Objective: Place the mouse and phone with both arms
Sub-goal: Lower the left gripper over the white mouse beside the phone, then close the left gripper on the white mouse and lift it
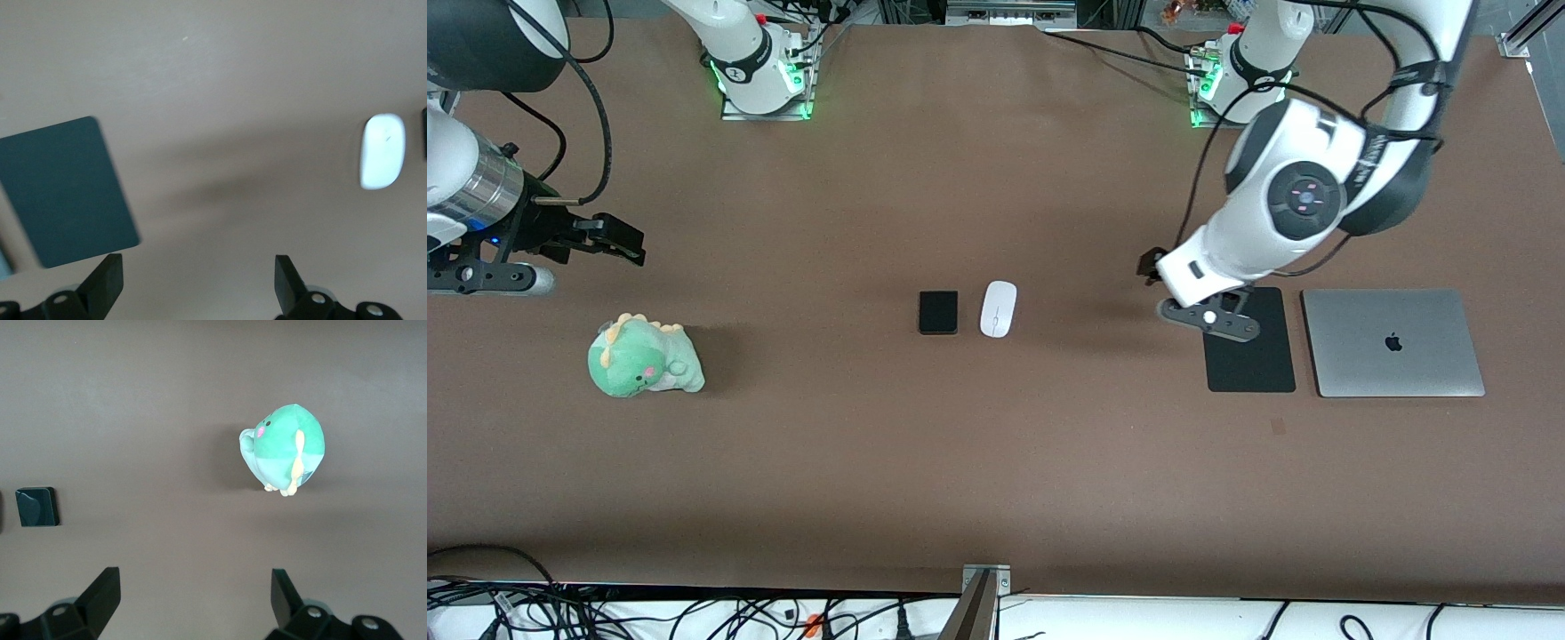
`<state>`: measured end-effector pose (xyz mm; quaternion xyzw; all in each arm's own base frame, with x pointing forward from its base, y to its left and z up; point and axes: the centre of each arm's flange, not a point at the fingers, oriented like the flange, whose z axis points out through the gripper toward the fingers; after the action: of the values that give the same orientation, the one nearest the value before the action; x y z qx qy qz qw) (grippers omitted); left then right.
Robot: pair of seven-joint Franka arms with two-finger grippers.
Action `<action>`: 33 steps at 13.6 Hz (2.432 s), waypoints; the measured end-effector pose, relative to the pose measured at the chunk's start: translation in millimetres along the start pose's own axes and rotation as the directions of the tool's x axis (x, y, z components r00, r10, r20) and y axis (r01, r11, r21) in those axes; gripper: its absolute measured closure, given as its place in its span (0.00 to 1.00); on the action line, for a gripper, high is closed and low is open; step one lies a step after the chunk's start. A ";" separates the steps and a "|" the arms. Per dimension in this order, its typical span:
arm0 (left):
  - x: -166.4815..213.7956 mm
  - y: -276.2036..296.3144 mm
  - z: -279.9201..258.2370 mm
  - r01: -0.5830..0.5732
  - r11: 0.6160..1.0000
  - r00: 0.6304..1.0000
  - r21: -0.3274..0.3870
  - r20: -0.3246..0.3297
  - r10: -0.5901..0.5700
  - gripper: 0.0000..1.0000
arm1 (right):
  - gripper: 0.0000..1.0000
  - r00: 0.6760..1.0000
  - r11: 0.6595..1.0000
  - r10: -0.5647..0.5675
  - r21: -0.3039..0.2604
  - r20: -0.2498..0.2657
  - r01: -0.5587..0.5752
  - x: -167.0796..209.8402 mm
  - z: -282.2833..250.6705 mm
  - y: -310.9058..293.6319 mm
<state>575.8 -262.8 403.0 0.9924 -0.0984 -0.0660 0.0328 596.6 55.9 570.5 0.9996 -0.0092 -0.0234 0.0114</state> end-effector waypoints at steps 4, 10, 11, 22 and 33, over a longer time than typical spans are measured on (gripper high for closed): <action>17.0 77.3 1.0 0.127 0.991 0.991 -0.034 -0.032 -0.128 0.00 | 0.00 1.000 1.000 0.000 0.000 0.000 0.000 0.0 -0.1 -0.1; 42.8 159.4 61.4 0.222 0.967 0.968 -0.129 -0.091 -0.234 0.00 | 0.00 1.000 1.000 0.000 0.000 -0.001 0.000 0.0 -0.2 -0.1; 41.8 174.0 76.7 0.227 0.965 0.965 -0.129 -0.105 -0.241 0.00 | 0.00 1.000 1.000 0.000 0.000 -0.001 0.000 0.0 -0.2 -0.1; 17.2 250.9 235.0 0.130 0.991 0.963 0.023 -0.239 -0.120 0.00 | 0.00 1.000 1.000 -0.002 0.000 -0.001 0.002 0.0 -0.1 -0.6; 11.7 246.1 260.2 0.128 0.990 0.971 0.051 -0.210 -0.114 0.00 | 0.00 1.000 1.000 -0.002 0.000 -0.001 0.002 0.0 -0.1 -0.8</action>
<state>504.4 -519.5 163.4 0.9986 -0.0358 0.0389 0.0068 596.7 56.7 570.6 0.9996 -0.0083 -0.0231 0.0113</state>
